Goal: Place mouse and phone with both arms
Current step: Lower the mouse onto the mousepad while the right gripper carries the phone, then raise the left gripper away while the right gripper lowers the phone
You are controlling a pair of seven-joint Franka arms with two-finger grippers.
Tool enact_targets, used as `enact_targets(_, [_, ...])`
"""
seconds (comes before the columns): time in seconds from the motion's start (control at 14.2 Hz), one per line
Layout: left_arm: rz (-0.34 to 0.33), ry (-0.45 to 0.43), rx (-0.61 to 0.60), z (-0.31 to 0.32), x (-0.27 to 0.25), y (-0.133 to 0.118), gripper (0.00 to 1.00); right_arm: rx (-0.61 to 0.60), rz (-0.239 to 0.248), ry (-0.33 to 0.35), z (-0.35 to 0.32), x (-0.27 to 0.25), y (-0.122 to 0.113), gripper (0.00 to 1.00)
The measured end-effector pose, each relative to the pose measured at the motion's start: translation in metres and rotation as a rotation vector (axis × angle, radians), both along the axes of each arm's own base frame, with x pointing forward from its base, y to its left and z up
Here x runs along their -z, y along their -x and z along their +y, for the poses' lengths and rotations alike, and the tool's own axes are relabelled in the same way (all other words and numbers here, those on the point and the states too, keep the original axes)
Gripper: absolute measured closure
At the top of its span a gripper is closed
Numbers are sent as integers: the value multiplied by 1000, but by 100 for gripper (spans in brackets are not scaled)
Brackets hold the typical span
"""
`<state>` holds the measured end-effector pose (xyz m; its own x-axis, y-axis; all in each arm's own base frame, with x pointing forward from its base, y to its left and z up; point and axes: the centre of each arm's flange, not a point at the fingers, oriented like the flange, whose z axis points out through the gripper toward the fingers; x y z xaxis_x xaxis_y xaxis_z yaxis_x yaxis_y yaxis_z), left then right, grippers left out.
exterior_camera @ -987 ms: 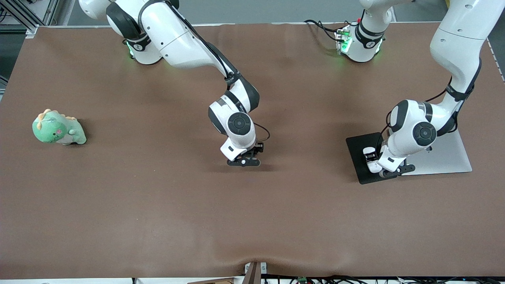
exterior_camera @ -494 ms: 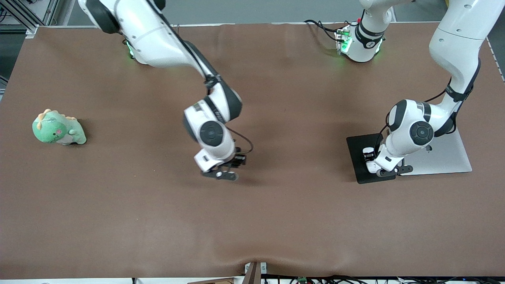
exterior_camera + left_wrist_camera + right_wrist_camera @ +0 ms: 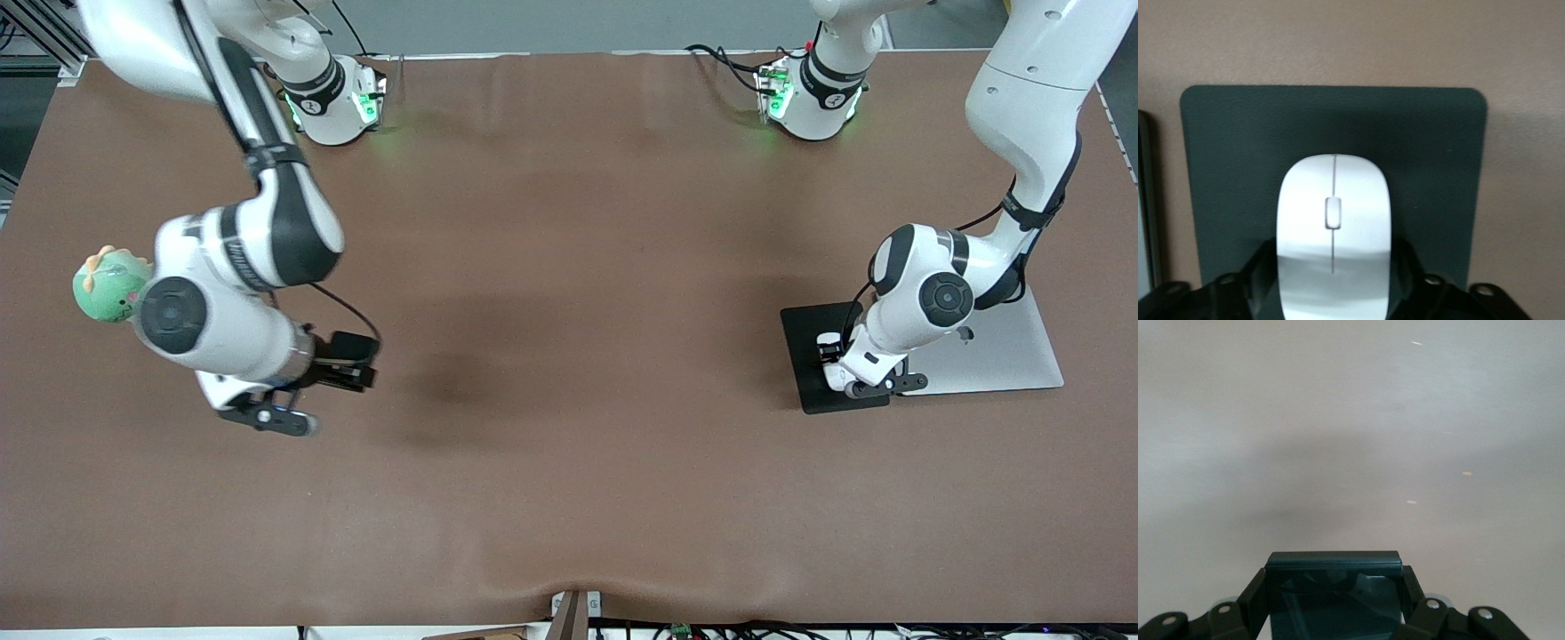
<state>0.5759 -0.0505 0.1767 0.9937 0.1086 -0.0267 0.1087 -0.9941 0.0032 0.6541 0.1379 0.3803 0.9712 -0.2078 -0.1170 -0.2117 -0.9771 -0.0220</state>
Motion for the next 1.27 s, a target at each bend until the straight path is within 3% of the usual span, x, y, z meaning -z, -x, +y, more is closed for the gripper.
enact_targets(0.07, [-9,5,8,-5,-4,-2,1,-18,21,-3,-31,7,7,20])
enact_targets(0.35, [-66,-8,18,-11,-42,-15,0,-111,64,-8,-135,37,23,20])
enact_targets(0.49, [-76,-39,12,-6,-74,-21,0,-150,41,6,-169,62,32,20])
enact_targets(0.78, [-54,-118,-20,6,-162,-45,0,-185,-53,51,-217,119,58,20])
enact_targets(0.99, [-22,-151,-52,8,-234,-61,0,-214,-31,51,-255,147,74,20])
enact_targets(1.27, [-34,-71,-66,8,-316,-58,0,-230,21,37,-295,179,91,20])
